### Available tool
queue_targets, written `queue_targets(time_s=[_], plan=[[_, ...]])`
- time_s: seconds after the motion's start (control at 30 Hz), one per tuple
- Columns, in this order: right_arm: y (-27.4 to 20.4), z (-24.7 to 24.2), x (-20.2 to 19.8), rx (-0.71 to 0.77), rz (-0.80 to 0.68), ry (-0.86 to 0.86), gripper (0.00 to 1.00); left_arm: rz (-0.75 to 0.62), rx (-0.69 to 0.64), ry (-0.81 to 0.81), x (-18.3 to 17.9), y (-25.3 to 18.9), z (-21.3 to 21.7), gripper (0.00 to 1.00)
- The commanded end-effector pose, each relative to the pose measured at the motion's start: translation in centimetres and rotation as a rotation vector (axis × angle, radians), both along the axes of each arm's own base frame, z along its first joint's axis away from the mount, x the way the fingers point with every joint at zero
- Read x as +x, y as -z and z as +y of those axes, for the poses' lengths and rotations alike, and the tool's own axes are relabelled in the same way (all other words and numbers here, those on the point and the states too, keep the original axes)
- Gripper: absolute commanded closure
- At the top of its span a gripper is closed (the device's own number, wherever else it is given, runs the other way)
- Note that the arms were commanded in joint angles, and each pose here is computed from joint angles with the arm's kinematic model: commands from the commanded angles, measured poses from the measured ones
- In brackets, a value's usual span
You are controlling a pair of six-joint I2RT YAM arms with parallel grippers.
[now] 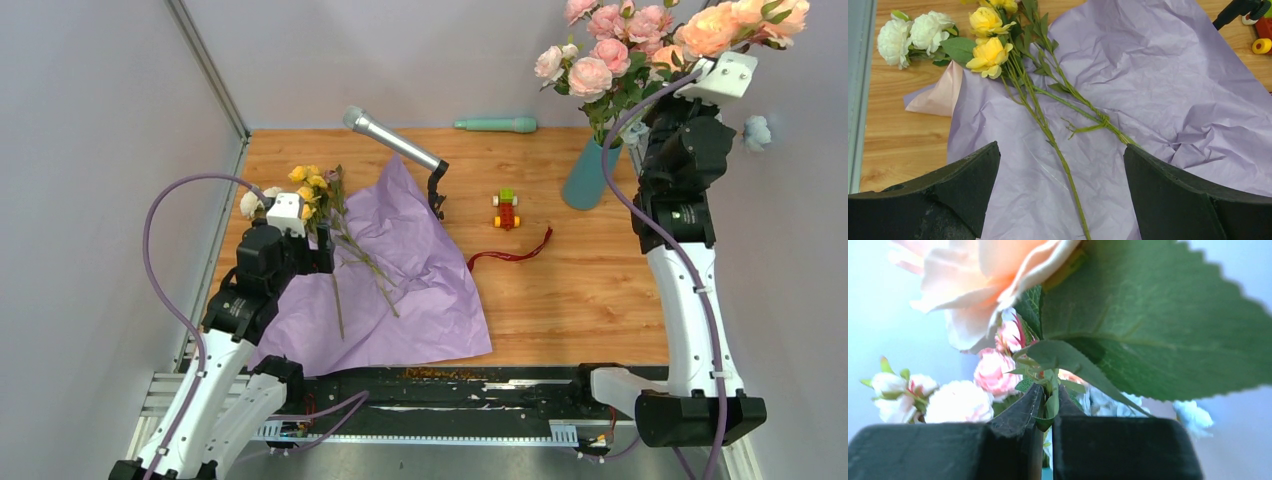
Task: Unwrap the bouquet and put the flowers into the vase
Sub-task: Insert the fake flower into the vase.
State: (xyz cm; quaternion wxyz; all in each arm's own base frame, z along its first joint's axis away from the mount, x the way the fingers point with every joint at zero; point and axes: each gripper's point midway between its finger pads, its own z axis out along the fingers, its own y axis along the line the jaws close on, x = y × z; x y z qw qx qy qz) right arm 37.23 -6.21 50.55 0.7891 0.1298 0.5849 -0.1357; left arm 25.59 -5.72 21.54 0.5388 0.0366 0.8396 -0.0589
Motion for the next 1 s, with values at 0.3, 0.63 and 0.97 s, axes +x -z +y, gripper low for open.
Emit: queue_targets(time_s=[0.3, 0.63, 0.97], plan=[[-6.2, 1.1, 1.4, -0.145, -0.149, -0.043, 1.0, -0.043, 0.006, 0.015, -0.2, -0.9, 0.1, 0.0], [-3.7, 1.8, 4.5, -0.199, -0.058, -0.076, 1.0, -0.044, 0.007, 0.021, -0.2, -0.9, 0.0, 0.0], [0.1, 1.8, 7.8, -0.261, 0.055, -0.078, 1.0, -0.046, 0.006, 0.024, -0.2, -1.0, 0.0, 0.0]])
